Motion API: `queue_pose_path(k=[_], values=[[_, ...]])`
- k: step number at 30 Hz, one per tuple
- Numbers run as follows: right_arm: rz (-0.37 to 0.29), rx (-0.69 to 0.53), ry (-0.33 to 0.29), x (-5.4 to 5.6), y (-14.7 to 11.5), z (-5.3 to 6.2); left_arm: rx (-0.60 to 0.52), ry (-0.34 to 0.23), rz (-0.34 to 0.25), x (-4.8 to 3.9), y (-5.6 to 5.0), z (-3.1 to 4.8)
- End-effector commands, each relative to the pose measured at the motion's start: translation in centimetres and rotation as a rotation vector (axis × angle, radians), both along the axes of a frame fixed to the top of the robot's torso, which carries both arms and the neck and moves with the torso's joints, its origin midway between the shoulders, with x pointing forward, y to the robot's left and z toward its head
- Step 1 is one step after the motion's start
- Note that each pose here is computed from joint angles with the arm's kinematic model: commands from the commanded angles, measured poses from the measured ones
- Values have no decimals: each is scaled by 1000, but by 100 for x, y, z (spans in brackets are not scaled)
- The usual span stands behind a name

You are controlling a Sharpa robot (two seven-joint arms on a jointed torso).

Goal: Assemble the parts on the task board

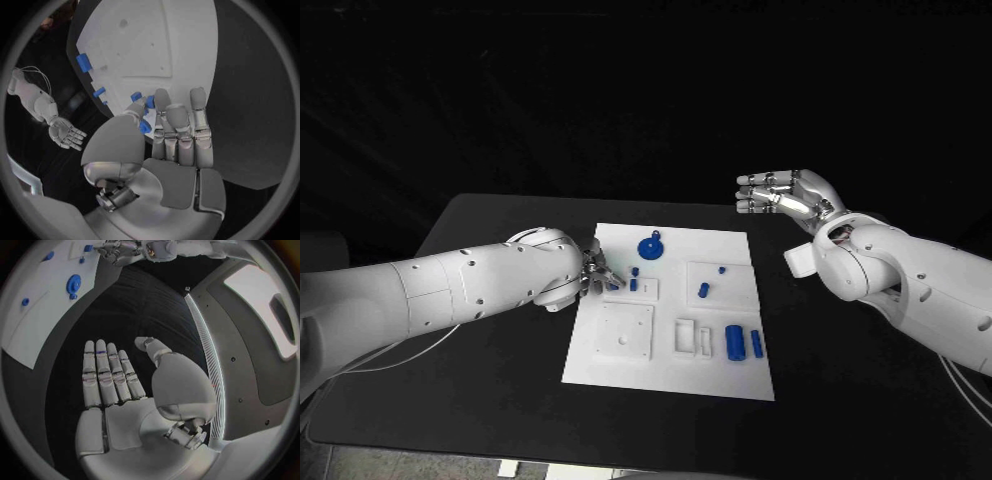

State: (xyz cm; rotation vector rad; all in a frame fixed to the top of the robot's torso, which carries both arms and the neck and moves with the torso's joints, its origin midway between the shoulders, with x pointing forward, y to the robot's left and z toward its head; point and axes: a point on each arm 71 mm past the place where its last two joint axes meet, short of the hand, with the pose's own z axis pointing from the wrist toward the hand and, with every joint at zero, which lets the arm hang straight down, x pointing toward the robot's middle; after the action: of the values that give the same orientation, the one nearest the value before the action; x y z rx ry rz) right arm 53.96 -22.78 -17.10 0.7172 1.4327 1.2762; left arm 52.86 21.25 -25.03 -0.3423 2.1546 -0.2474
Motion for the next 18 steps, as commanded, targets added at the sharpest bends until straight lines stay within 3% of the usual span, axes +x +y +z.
queue_pose_path(k=[1, 18], values=[[17, 2, 0, -6, 15, 0, -2, 8, -5, 2, -14, -12], [17, 2, 3, -7, 9, -11, -32, 28, -7, 5, -32, -21]])
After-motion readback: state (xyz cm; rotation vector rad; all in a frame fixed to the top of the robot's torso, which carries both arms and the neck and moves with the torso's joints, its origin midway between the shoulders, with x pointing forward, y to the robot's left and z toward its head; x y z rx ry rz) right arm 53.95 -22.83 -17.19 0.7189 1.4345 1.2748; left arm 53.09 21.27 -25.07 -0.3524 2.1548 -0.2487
